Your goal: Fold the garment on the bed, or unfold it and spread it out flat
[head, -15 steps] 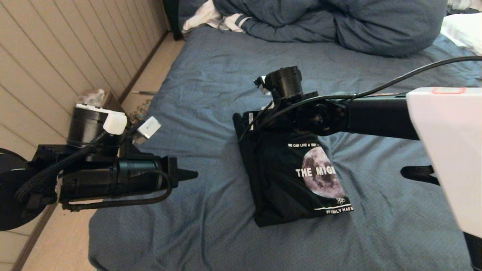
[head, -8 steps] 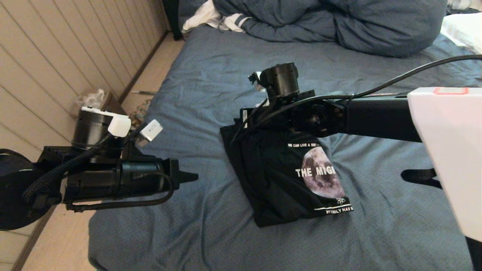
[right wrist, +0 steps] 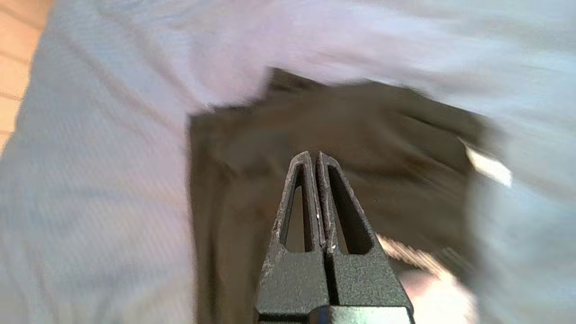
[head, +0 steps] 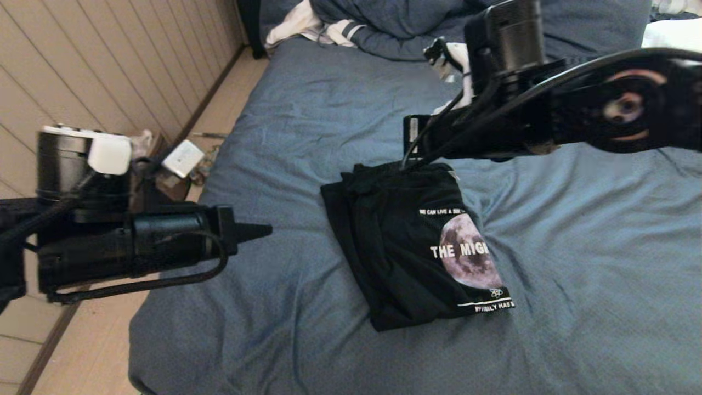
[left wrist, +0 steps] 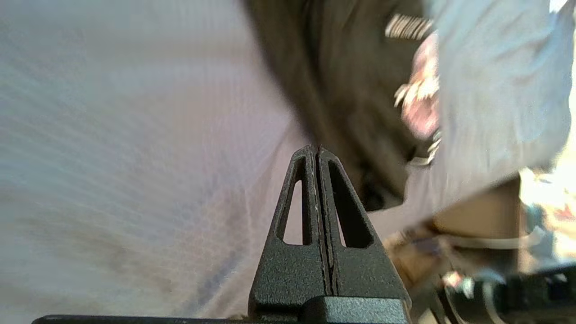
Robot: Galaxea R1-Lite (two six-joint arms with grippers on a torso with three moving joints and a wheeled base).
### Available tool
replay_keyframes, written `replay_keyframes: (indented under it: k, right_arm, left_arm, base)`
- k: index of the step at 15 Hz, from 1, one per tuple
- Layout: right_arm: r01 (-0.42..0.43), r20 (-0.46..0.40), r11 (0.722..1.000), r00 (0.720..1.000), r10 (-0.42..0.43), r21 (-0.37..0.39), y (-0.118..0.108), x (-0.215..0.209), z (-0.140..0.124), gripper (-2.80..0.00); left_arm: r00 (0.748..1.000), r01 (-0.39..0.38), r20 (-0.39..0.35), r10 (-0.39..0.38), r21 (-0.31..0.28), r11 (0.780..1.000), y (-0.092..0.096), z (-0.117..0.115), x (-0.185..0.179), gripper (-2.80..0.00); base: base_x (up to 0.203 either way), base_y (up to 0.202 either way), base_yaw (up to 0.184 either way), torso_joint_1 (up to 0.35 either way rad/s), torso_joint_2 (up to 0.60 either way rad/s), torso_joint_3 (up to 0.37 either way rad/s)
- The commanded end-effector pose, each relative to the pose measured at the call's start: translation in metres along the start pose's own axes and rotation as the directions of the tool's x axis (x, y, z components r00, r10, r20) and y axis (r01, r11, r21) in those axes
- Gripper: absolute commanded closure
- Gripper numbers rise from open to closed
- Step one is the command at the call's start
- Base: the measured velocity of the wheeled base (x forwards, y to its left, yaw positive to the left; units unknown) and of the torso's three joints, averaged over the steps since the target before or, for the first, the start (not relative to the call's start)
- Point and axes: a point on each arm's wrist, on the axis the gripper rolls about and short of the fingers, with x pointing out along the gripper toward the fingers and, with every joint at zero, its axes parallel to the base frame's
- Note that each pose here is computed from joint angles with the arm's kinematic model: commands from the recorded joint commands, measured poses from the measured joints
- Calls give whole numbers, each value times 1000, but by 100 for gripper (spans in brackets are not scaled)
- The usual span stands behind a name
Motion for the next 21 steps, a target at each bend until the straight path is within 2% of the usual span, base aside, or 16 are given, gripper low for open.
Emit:
replay_keyframes:
  k: [1, 2, 4, 6, 8, 10, 12, 14, 16, 17, 18, 19, 20, 21]
  right_arm:
    - [16, 96, 1000, 995, -18, 22, -23, -90, 16, 0]
    - [26, 110, 999, 993, -28, 23, -33, -120, 11, 0]
    - [57, 134, 998, 989, -60, 29, -54, -178, -13, 0]
    - [113, 148, 993, 982, -118, 37, -76, -227, -52, 0]
    - [209, 169, 976, 961, -217, 66, -100, -270, -96, 0]
    - [352, 158, 930, 917, -365, 106, -115, -299, -145, 0]
    - [458, 134, 879, 870, -474, 132, -120, -311, -194, 0]
    - [478, 94, 870, 867, -490, 125, -123, -309, -239, 0]
    - [491, 15, 864, 868, -496, 107, -127, -295, -271, 0]
    - [495, 6, 862, 867, -499, 110, -128, -289, -280, 0]
    - [509, -7, 854, 859, -511, 112, -129, -283, -288, 0]
    - [551, -32, 825, 834, -551, 124, -129, -279, -296, 0]
    - [596, -60, 788, 802, -594, 156, -129, -275, -305, 0]
    - [606, -36, 767, 789, -614, 210, -129, -274, -307, 0]
  left_arm:
    - [981, -30, 194, 13, 85, 996, -20, 10, -65, 0]
    - [960, -104, 270, 70, 113, 988, -24, 7, -91, 0]
    - [915, -232, 368, 167, 138, 963, -27, -9, -141, 0]
    - [889, -298, 405, 213, 157, 942, -32, -38, -183, 0]
    - [870, -352, 417, 262, 153, 923, -33, -77, -219, 0]
    - [841, -432, 413, 350, 123, 893, -27, -116, -240, 0]
    - [799, -518, 402, 447, 83, 851, -18, -152, -247, 0]
    - [753, -609, 331, 568, 23, 793, -9, -170, -238, 0]
    - [740, -631, 312, 596, 14, 776, -4, -174, -234, 0]
    - [720, -655, 312, 620, 11, 755, -4, -175, -232, 0]
    - [682, -697, 311, 662, 0, 717, -4, -178, -228, 0]
    - [642, -734, 317, 698, -9, 679, -4, -182, -224, 0]
    - [624, -753, 318, 714, -1, 658, -1, -186, -219, 0]
    - [631, -751, 302, 714, 10, 660, 6, -193, -212, 0]
  base:
    - [0, 0, 0, 0, 0, 0]
    - [0, 0, 0, 0, 0, 0]
    - [0, 0, 0, 0, 0, 0]
    - [0, 0, 0, 0, 0, 0]
    - [0, 0, 0, 0, 0, 0]
    - [0, 0, 0, 0, 0, 0]
    - [0, 0, 0, 0, 0, 0]
    - [0, 0, 0, 0, 0, 0]
    - [0, 0, 0, 0, 0, 0]
    - [0, 0, 0, 0, 0, 0]
    - [0, 0, 0, 0, 0, 0]
    - [0, 0, 0, 0, 0, 0]
    - [0, 0, 0, 0, 0, 0]
    - [0, 0, 0, 0, 0, 0]
